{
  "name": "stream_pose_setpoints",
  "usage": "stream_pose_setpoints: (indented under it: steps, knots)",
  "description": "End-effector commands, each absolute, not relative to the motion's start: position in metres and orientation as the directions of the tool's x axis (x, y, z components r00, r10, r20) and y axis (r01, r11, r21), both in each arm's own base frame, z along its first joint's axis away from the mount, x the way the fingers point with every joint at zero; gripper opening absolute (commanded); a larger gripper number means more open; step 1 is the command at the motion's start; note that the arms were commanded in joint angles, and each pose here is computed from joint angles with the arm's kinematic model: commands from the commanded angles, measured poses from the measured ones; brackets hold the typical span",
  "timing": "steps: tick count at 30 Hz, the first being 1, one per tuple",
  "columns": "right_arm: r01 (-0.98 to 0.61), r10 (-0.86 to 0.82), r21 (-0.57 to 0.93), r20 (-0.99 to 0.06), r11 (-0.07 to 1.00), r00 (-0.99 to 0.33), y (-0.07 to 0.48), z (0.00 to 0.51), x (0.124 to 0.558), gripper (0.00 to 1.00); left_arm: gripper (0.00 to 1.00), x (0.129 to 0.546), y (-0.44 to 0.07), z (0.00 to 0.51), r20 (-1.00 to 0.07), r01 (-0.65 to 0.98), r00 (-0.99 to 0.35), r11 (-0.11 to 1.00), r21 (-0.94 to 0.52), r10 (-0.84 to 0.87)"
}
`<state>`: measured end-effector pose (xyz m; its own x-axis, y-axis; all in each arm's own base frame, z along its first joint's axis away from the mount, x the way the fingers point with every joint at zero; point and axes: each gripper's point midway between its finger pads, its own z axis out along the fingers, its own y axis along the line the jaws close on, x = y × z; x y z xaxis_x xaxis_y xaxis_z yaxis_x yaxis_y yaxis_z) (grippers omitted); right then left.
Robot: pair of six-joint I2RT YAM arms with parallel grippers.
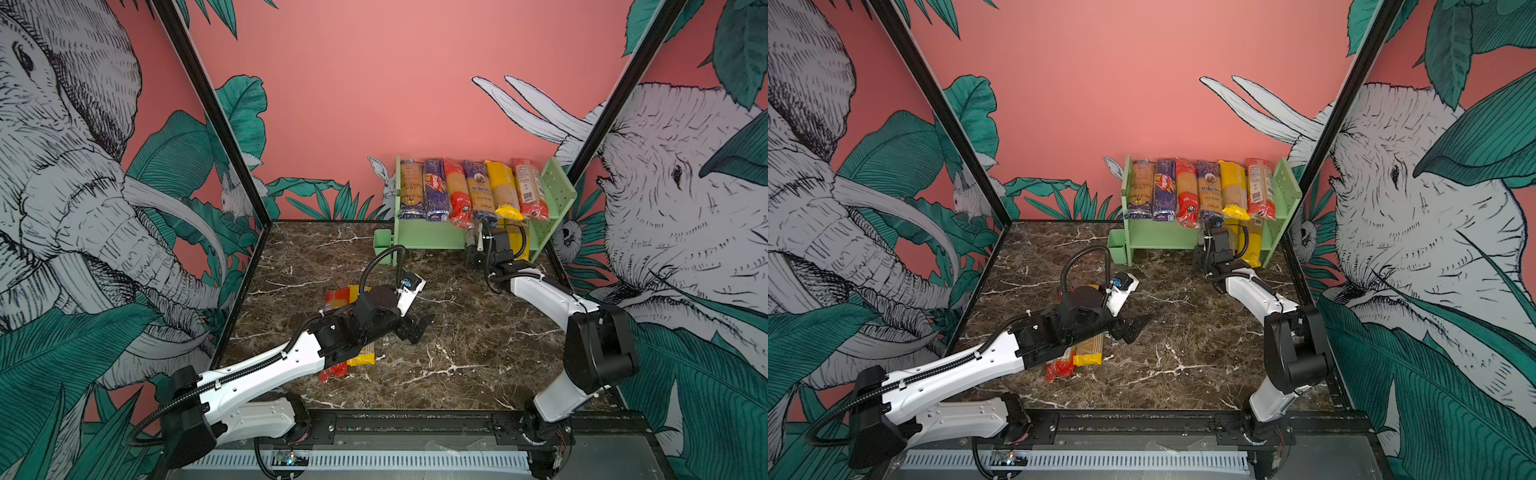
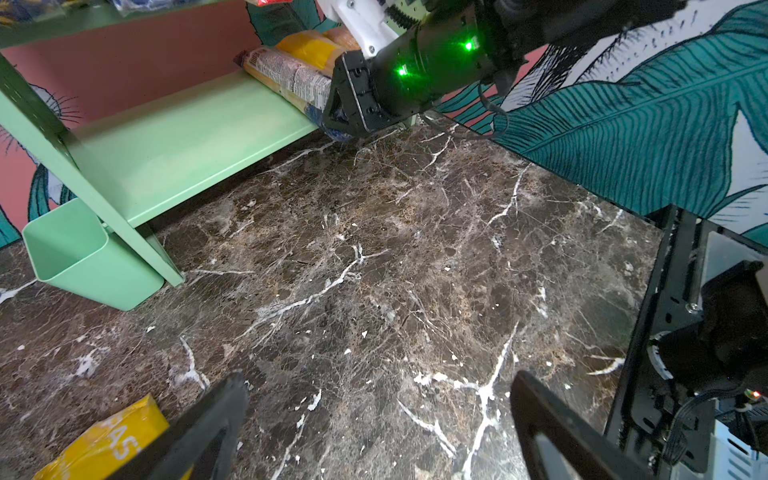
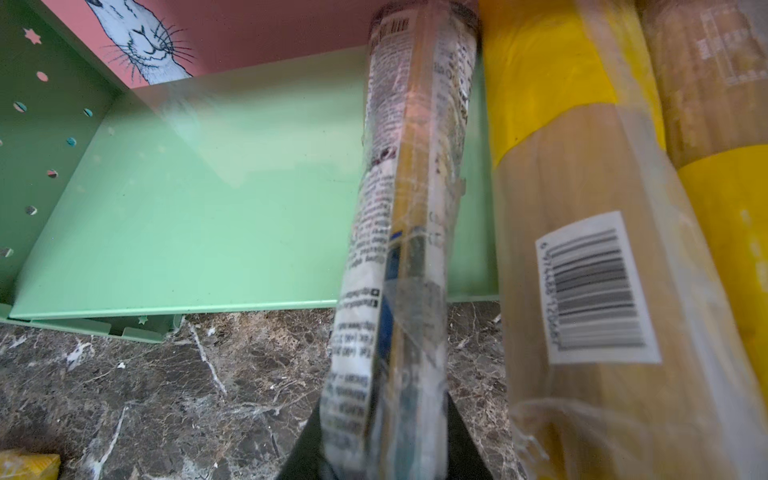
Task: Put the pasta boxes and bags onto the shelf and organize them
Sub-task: 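Stand the white-labelled bag beside the yellow-banded bags and open the right gripper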
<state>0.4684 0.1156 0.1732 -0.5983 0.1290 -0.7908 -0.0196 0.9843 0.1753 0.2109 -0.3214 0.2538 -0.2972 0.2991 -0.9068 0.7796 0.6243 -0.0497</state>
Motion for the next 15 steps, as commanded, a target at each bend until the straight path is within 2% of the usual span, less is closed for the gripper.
stream_pose_setpoints:
  steps: [1,3,5,12,15]
  knots:
    - [-0.017,0.166,0.206,-0.833,0.978,-0.528,0.112,0.198,0.484,0.29,0.99,0.212,-0.322,0.268,-0.921,0.783,-0.272,0.62,-0.043,0.28]
    - [-0.024,0.172,0.216,-0.834,0.976,-0.524,0.112,0.198,0.482,0.46,0.99,0.212,-0.322,0.268,-0.92,0.782,-0.274,0.622,-0.043,0.28]
    - [-0.025,0.174,0.219,-0.834,0.975,-0.523,0.112,0.2,0.48,0.55,0.99,0.212,-0.321,0.268,-0.919,0.782,-0.277,0.621,-0.046,0.281]
    - [-0.034,0.182,0.24,-0.815,0.97,-0.55,0.115,0.199,0.472,0.66,0.99,0.209,-0.317,0.271,-0.919,0.779,-0.288,0.625,-0.061,0.269]
    - [-0.049,0.197,0.261,-0.827,0.964,-0.526,0.115,0.219,0.461,0.7,0.99,0.207,-0.313,0.274,-0.922,0.776,-0.289,0.626,-0.069,0.256]
